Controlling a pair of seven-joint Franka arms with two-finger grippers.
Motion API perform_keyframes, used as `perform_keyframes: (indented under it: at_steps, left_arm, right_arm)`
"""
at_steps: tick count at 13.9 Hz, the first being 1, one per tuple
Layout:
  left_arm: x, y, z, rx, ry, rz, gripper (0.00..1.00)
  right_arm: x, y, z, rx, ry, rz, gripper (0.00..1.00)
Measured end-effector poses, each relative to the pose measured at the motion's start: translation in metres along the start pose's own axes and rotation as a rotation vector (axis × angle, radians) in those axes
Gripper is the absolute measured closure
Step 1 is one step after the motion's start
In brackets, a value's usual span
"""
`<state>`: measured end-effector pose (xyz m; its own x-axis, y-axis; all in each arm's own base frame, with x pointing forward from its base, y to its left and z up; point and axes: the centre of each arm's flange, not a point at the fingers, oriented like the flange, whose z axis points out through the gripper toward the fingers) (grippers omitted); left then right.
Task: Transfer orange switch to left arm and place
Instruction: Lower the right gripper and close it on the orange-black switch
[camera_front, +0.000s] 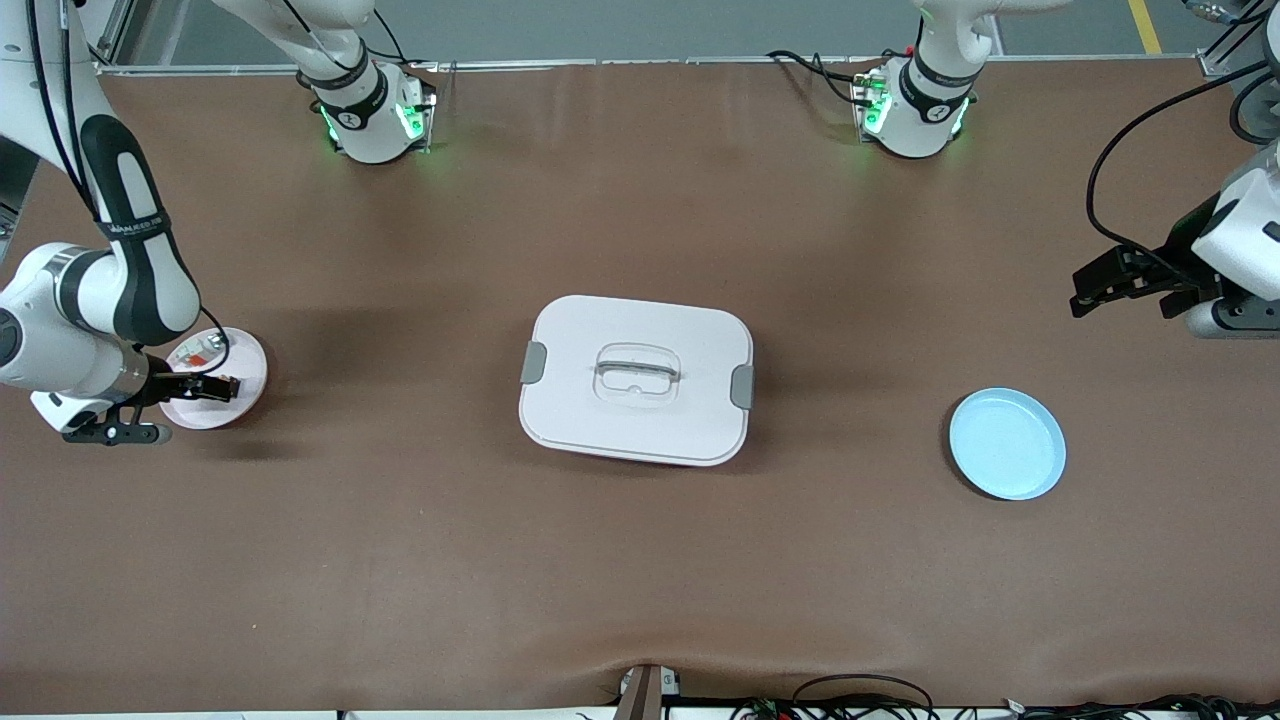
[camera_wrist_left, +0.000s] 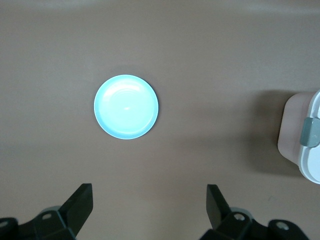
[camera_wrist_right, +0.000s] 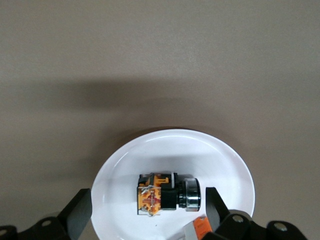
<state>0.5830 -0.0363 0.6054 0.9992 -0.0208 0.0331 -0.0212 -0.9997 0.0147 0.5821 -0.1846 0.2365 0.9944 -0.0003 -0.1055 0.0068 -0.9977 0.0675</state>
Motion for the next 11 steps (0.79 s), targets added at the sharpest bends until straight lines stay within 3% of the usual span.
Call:
perform_keyframes:
  at_steps: [11]
  left_arm:
    - [0.000,0.001,-0.004,0.000,0.008,0.002,0.00]
  right_arm:
    - [-0.027,0.013,0.046,0.015,-0.018,0.002,0.00]
